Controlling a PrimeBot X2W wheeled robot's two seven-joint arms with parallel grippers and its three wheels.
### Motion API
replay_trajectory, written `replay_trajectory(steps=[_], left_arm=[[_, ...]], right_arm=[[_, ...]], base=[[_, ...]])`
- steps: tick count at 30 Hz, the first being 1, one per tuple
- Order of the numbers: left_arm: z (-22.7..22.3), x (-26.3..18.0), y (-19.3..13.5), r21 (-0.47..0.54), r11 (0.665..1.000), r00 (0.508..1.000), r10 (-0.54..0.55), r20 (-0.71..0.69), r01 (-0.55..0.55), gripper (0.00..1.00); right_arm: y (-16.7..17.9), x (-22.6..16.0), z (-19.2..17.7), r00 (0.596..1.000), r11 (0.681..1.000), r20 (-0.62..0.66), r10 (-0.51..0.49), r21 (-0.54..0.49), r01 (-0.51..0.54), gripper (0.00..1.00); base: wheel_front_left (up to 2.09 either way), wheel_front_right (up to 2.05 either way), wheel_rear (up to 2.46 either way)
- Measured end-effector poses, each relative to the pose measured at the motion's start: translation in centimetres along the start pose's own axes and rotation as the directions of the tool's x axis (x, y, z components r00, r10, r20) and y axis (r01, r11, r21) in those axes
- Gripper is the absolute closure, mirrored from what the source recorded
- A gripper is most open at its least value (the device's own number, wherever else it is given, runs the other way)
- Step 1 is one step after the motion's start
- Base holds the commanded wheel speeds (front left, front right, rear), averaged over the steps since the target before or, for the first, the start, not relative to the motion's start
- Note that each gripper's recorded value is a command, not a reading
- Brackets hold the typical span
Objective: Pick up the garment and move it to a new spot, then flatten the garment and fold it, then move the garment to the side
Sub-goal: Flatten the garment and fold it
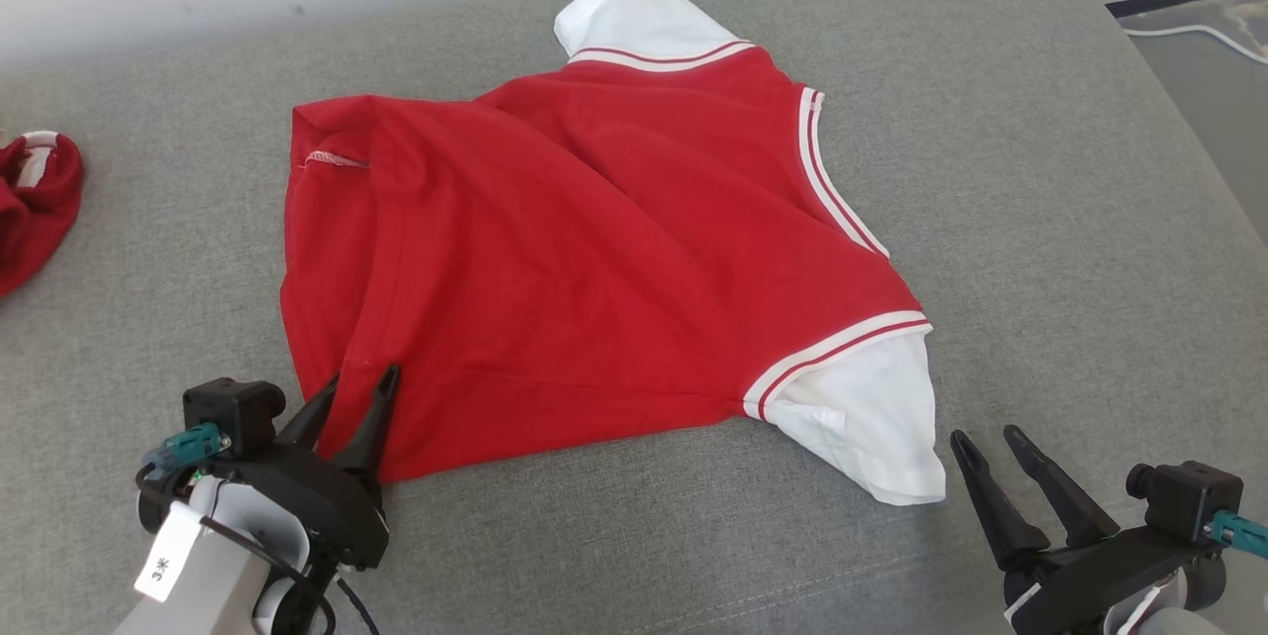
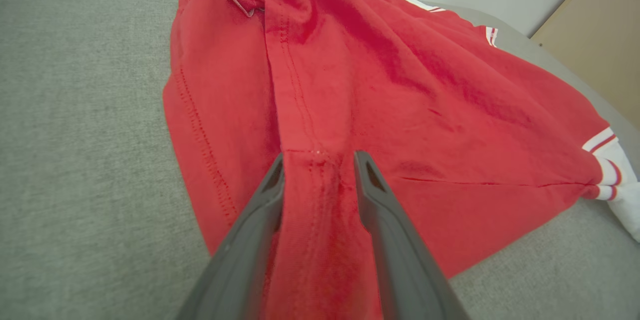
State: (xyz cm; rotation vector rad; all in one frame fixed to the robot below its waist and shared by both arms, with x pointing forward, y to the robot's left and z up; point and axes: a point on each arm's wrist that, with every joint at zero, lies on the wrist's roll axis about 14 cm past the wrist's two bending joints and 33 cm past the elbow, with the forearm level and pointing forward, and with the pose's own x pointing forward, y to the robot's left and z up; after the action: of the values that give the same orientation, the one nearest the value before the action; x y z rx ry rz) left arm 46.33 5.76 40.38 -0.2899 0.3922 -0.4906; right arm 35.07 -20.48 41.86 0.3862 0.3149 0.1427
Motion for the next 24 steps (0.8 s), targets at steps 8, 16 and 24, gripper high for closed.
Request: replay_trajectory(steps=[8,16,24], left_arm=[[0.4,-0.1,-0.3,0.007,1.000,1.000,-0.011,0.015,0.011,1.00],[1.6,-0.4,-1.0,-0.002,0.999,0.997,-0.036,0.061,0.037,1.00],[2.8,-3.0,-2.3,-0.052,0.994,0.988,-0.094,0.126,0.101,1.00]], right_arm=[[0.3,0.1,0.0,1.000,1.000,0.002,0.008,-0.002,-0.008,0.00],[0.1,-0.1,-0.2,1.000,1.000,-0.001,-0.003,0.002,0.003,0.00],[-1.2,-1.3,-2.6,0.996,0.997,-0.060,-0.061,0.052,0.064,0.00]], base=[[0.00,0.00,0.00],[0.00,0.00,0.00],[0.00,0.00,0.00]])
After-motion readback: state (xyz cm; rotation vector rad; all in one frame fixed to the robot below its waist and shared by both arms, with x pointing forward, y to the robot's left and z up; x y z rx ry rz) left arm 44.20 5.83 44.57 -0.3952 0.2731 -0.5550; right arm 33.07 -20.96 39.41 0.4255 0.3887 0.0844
